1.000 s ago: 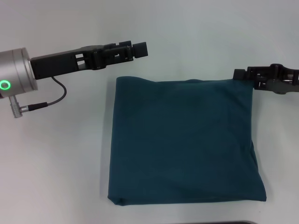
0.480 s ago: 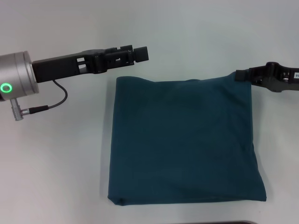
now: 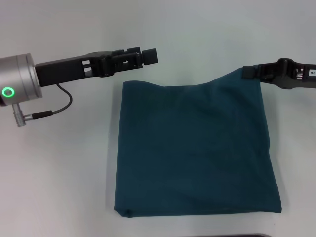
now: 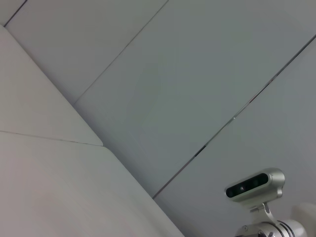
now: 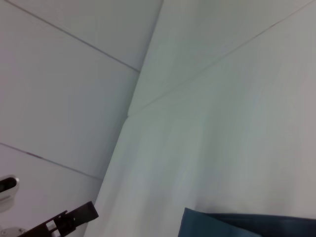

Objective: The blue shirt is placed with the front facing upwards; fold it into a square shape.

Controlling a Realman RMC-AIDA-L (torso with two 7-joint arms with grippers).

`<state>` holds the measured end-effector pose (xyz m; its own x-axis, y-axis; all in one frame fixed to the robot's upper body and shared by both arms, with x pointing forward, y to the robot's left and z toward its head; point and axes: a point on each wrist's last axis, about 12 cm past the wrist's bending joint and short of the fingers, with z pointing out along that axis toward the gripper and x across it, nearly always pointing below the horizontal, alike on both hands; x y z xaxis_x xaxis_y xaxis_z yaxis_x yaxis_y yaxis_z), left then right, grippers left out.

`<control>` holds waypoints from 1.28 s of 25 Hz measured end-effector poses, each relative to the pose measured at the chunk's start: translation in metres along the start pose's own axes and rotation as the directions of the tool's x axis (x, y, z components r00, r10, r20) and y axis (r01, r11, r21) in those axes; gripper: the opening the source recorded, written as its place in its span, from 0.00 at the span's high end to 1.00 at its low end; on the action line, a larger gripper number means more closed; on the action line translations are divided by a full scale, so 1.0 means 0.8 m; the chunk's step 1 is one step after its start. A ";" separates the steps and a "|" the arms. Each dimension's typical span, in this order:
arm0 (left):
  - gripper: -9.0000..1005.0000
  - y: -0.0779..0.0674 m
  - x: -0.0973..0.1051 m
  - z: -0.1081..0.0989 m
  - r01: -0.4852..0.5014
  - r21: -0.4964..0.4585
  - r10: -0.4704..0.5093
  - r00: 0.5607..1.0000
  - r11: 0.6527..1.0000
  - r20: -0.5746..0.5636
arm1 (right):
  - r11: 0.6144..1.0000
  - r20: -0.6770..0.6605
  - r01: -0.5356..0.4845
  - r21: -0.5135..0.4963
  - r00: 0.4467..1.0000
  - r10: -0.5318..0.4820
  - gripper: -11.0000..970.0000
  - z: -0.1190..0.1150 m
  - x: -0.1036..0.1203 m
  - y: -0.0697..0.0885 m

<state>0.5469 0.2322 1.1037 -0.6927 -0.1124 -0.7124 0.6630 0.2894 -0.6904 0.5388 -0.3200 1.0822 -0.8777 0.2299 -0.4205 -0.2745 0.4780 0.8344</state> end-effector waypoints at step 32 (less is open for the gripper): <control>0.06 0.000 -0.006 0.010 -0.002 0.008 0.002 1.000 1.000 -0.004 | 0.991 -0.059 0.005 0.130 0.998 0.002 0.90 -0.016 0.013 -0.019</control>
<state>0.5521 0.2247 1.1060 -0.6925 -0.1079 -0.7133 0.6666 0.2822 -0.6899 0.5287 -0.3354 1.0695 -0.8998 0.1810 -0.3971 -0.2259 0.5854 0.7786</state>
